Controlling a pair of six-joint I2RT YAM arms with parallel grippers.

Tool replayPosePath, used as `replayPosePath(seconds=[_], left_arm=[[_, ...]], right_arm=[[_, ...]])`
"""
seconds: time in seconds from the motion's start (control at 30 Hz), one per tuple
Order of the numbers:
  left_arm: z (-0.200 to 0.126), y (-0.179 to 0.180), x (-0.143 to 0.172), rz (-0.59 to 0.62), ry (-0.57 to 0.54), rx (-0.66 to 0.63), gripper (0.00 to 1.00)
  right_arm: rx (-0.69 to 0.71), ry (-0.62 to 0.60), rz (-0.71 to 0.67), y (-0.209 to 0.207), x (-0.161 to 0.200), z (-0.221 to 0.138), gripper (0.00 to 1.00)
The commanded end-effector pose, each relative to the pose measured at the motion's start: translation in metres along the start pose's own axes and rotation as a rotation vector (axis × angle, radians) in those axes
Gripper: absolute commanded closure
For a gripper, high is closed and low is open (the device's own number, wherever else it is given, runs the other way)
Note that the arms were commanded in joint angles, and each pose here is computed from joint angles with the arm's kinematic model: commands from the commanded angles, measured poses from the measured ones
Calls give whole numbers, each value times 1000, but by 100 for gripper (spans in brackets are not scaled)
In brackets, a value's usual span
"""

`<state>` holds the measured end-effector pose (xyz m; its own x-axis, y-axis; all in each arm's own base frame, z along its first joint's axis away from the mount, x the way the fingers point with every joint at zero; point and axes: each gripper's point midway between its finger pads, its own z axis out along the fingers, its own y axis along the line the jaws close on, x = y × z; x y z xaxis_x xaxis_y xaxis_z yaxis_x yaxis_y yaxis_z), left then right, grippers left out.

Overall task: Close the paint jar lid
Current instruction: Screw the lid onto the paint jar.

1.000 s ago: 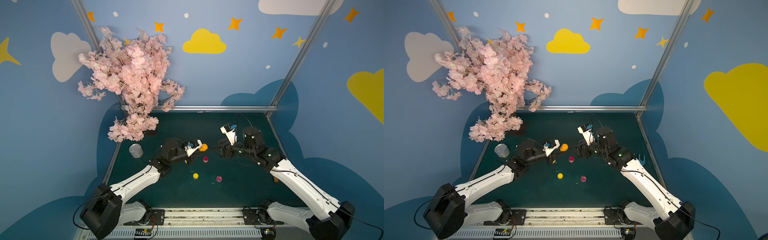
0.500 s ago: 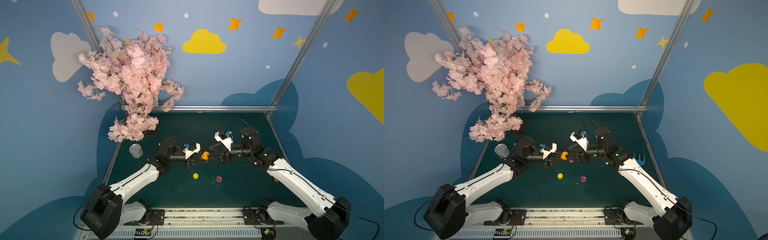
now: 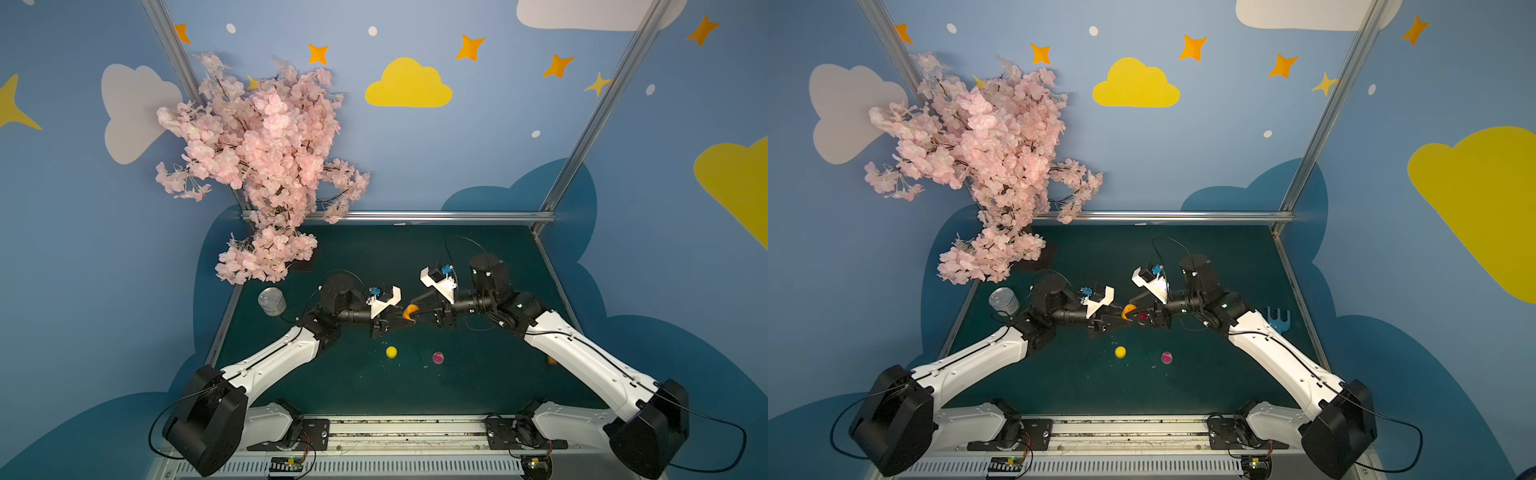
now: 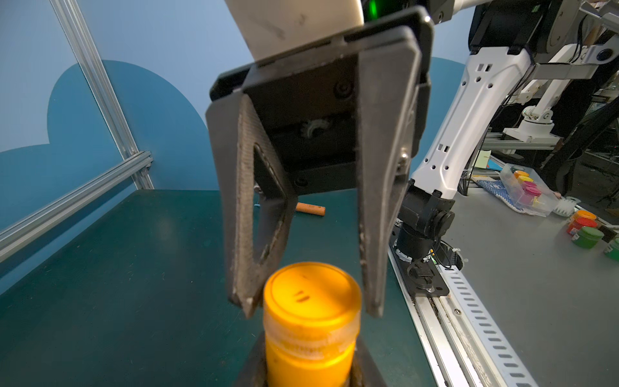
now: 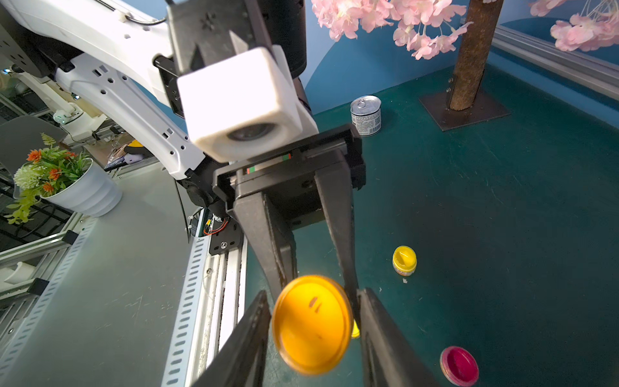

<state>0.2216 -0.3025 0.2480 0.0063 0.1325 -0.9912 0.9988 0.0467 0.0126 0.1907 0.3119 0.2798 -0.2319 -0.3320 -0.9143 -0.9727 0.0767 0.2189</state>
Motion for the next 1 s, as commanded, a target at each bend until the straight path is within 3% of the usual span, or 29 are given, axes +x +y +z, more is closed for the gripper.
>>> replayPosePath(seconds=[0.0,0.17,0.33,0.53,0.97], left_arm=[[1,4,-14,33,-21,0,75],[1,5,-15,35,-20,-3,75],[1,6,-14,34,-16,-5,75],[0,13,-17,53,-16,-51,76],[-14,54,-56,278,-59,-423,76]], right_arm=[[-3,-10,-32,3,-10,0,58],[19,-10,-29,0,-10,0,67],[42,-14,-29,-2,-11,-2,62],[88,-6,3,-12,-10,-1,71],[243,32,141,-45,-3,8,82]])
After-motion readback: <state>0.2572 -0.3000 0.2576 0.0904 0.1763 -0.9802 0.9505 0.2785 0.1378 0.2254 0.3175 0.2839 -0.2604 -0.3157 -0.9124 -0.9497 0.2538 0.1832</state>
